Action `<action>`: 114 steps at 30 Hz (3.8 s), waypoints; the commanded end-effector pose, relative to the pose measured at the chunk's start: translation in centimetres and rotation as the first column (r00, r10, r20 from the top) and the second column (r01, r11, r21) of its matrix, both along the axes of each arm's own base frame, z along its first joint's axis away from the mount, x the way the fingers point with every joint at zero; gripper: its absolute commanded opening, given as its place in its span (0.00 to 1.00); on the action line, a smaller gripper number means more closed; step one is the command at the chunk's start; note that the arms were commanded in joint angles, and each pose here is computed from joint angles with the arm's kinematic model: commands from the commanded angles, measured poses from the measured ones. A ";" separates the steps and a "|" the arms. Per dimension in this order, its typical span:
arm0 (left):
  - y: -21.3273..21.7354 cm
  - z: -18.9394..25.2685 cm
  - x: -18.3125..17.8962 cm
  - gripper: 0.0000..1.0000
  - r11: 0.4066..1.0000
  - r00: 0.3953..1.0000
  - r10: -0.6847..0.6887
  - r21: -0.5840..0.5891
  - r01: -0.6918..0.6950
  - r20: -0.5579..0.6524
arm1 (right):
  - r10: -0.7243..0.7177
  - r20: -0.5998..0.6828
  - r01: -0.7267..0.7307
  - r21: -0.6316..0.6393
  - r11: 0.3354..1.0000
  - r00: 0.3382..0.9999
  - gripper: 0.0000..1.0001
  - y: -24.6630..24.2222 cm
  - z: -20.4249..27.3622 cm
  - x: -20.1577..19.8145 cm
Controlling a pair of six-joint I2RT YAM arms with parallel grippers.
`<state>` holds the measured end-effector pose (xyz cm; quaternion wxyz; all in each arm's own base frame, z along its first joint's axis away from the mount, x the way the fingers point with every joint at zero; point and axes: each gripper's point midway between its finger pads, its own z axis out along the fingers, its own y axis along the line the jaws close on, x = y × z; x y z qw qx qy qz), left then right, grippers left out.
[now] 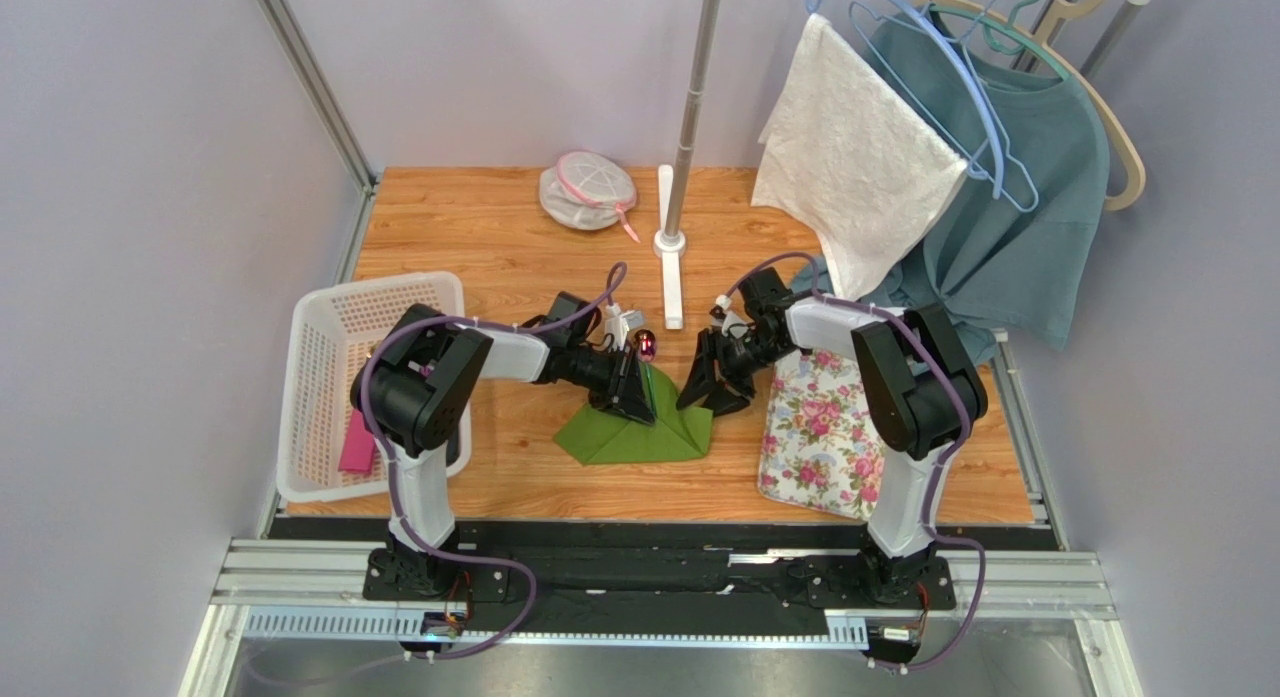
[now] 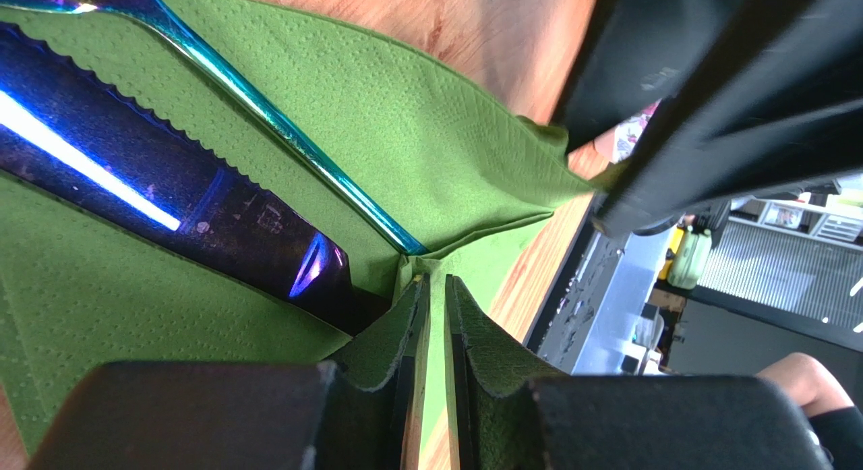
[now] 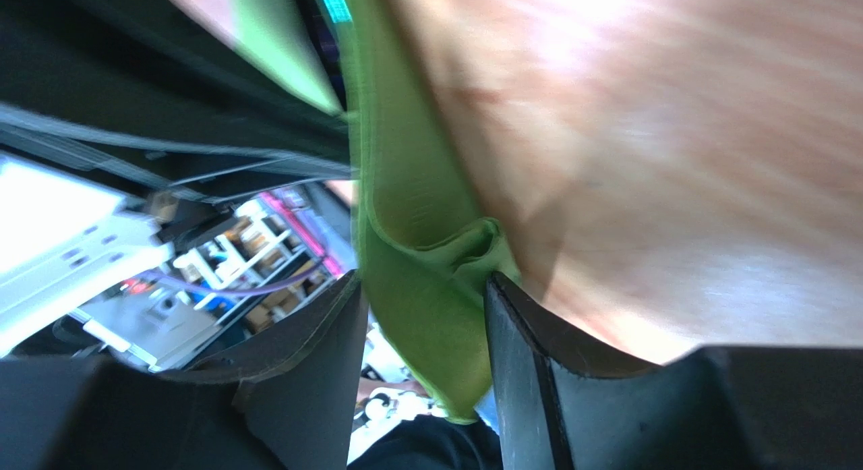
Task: Place the utensils on the paper napkin and roll it up
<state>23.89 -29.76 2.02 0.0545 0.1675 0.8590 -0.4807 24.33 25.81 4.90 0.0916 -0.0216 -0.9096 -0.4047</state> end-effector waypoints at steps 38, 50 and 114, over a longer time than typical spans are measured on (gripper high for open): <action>1.0 -1.2 1.8 0.20 0.997 0.998 0.042 0.057 -0.045 0.057 | -0.020 0.096 0.041 -0.216 0.976 0.995 0.72 -2.0 -2.6 0.4; 1.1 -1.2 1.9 0.20 0.997 0.997 0.046 0.058 -0.049 0.060 | -0.090 0.039 0.082 0.185 0.979 0.995 0.60 3.0 2.6 1.2; 4.6 2.2 -1.7 0.20 0.993 0.993 -0.061 0.110 0.050 0.100 | 0.005 -0.062 -0.012 -0.112 0.994 0.998 0.00 4.2 -2.6 -0.6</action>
